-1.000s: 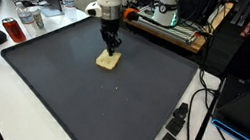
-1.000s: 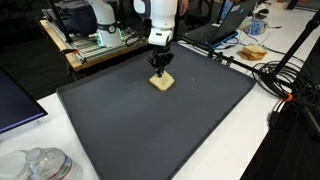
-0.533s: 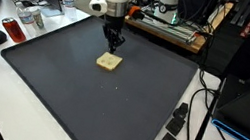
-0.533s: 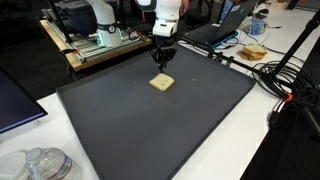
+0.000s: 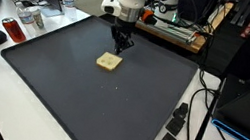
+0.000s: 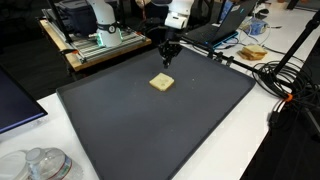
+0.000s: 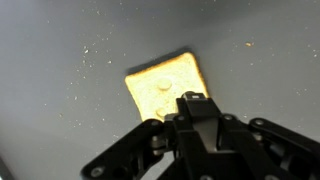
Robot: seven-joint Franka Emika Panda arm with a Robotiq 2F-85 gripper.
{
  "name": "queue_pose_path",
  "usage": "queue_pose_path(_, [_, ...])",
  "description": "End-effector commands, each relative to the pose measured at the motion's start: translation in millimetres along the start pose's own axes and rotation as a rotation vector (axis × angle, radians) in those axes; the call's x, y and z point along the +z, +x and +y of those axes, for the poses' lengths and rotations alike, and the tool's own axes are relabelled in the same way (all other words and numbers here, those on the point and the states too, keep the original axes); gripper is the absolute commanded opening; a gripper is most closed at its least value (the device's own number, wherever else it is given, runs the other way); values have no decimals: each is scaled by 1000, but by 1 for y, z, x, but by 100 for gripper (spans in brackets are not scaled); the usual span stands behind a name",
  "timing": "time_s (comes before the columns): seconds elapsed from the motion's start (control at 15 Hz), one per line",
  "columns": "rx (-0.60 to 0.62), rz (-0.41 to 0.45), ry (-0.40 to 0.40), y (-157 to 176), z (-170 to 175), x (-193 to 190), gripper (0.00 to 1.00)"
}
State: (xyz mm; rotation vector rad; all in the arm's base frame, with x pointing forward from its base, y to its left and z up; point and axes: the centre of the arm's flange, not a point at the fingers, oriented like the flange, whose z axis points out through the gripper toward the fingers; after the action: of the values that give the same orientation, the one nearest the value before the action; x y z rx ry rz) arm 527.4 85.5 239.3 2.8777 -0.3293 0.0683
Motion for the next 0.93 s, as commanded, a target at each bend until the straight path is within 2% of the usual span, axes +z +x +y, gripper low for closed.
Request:
queue_pose_path(0.0, [22,-1,-70,7,-12,-16,5])
queue_pose_path(0.47, [56,-60,-164,41,-36,-29,5])
queue_pose_path(0.87, [80,-105,-273,72,-67,-22,5])
